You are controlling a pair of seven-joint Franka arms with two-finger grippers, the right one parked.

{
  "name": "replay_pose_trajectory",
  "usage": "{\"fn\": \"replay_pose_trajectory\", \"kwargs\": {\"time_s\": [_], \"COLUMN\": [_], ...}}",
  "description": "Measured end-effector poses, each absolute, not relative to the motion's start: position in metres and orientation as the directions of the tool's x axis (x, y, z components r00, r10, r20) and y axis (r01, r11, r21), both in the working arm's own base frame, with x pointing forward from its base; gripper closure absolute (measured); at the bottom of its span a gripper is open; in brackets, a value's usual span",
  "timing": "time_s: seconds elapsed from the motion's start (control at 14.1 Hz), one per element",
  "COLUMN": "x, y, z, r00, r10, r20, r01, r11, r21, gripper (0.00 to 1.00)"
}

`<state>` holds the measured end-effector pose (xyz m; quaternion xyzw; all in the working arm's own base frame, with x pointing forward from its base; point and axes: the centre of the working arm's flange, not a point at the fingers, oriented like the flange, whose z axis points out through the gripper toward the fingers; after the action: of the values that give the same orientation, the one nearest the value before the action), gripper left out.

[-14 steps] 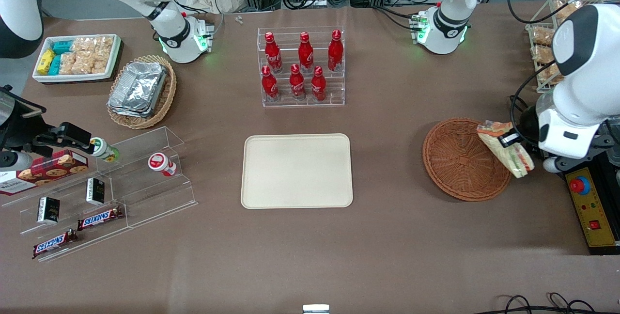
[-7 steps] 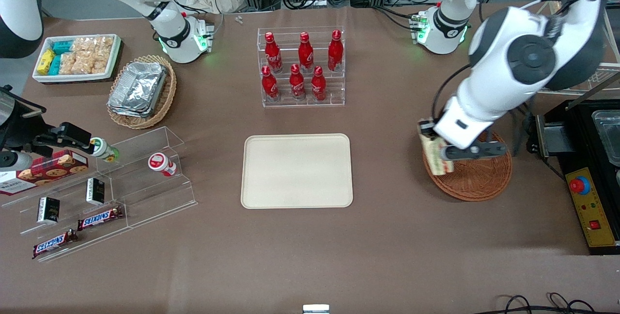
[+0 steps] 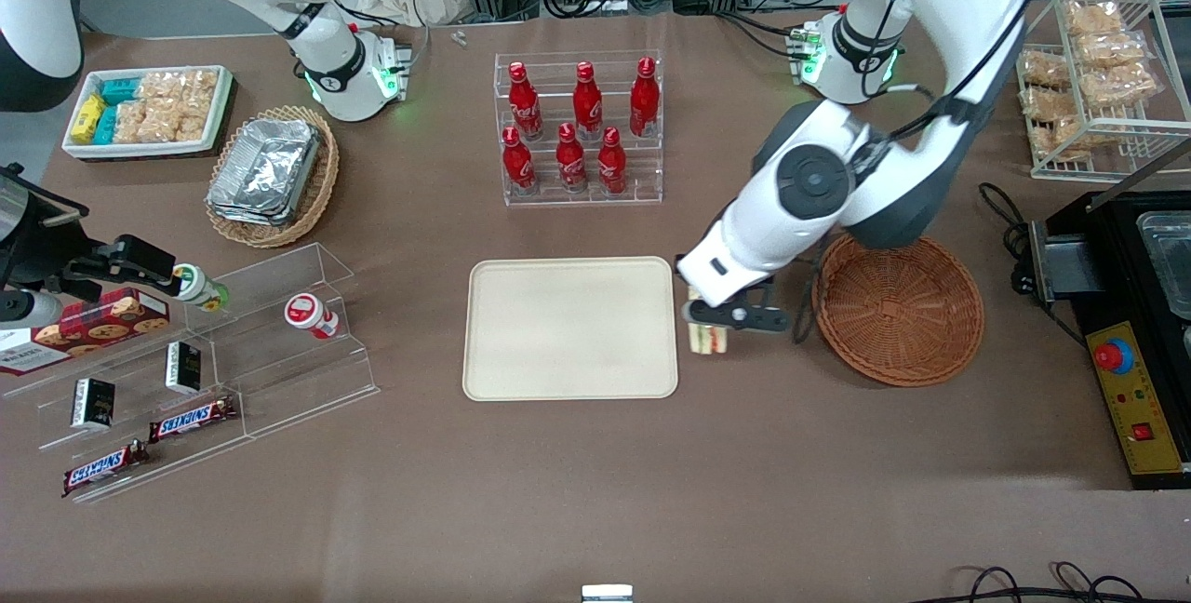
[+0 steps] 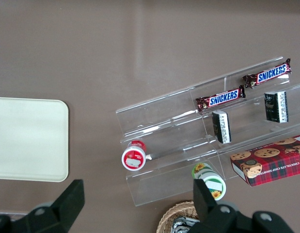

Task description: Place sandwich from basket to tray

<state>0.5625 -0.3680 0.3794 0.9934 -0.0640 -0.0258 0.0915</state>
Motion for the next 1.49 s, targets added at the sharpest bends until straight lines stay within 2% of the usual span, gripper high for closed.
{"fn": "replay_pose_trajectory", "kwargs": {"time_s": [0.42,0.78,0.85,1.2,1.42,1.49], "x": [0.552,0.551,0.551,0.555,0.558,0.557], "y": [-0.410,-0.411,-0.412,-0.415,-0.409,-0.403], "z": [0.283,0.247,0.243,0.253,0.293,0.317], "r00": [0.976,0.974,0.976,0.994,0.997,0.997], "r10": [-0.212,-0.215,-0.206,-0.084,0.003,0.026], "r20": [-0.050,-0.070,-0.072,-0.075,-0.078,-0.073], "r01": [-0.197,-0.196,-0.188,-0.068,0.014,0.033], "r11": [-0.957,-0.957,-0.960,-0.978,-0.991,-0.995], "r21": [0.212,0.214,0.206,0.197,0.136,0.097], "gripper": [0.87,0.87,0.83,0.33,0.04,0.00]}}
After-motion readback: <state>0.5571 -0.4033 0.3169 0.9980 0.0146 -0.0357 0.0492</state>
